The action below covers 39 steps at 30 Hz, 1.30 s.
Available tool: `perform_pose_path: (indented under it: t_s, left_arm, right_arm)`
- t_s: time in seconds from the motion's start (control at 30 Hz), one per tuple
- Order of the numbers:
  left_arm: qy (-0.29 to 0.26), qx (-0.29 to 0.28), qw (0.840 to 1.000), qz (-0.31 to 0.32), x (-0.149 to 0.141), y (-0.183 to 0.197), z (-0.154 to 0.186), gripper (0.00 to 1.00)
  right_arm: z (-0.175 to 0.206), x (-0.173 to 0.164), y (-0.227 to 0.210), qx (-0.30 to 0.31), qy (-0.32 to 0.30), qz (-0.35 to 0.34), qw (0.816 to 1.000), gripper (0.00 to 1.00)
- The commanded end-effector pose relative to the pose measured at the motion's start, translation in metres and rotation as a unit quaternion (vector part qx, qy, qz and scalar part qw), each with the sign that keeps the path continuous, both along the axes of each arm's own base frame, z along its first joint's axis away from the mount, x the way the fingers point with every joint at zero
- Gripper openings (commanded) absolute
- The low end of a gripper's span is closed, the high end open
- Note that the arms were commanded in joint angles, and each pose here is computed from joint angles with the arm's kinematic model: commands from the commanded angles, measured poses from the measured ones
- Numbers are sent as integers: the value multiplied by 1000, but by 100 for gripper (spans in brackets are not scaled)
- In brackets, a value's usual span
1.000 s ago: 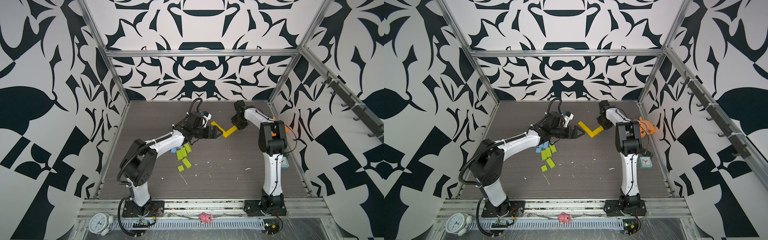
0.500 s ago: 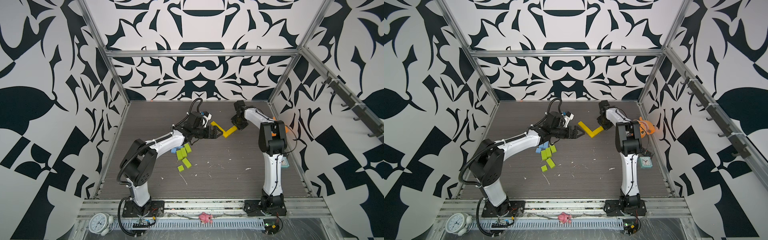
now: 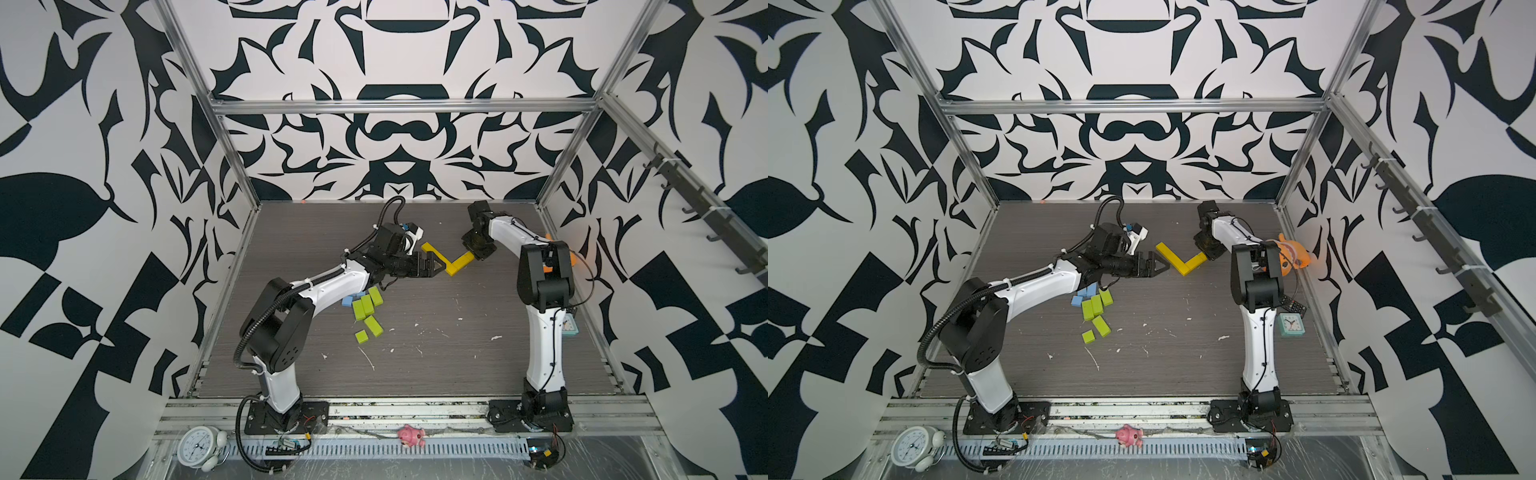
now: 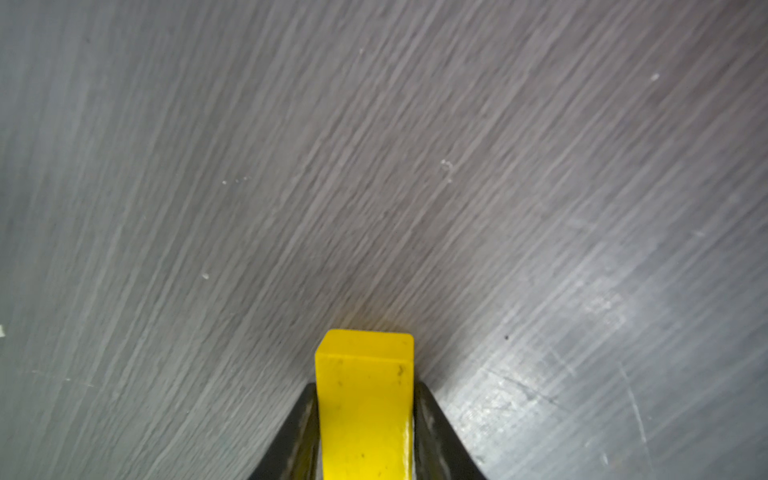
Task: Assemble the letter v with building blocks
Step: Assemble the building block at the center of the board.
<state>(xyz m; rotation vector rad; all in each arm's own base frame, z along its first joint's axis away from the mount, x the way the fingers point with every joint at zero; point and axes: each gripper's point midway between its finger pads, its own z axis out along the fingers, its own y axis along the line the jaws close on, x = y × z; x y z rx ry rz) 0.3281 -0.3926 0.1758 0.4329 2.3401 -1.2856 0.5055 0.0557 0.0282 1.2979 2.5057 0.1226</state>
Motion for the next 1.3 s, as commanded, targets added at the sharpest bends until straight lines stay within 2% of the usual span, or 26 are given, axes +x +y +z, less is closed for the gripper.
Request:
perform_pose_path:
  t_s: [0.0,1.27]
  left_arm:
    - [-7,-4,1000,-11,-3,-4,5,99]
    - [-8,-5,1000,-12,-4,-4,6,99]
  right_arm:
    - [16,-5,11,14,-7,4,1000,39]
    - [30,-6,7,1,-17,10,1000,41]
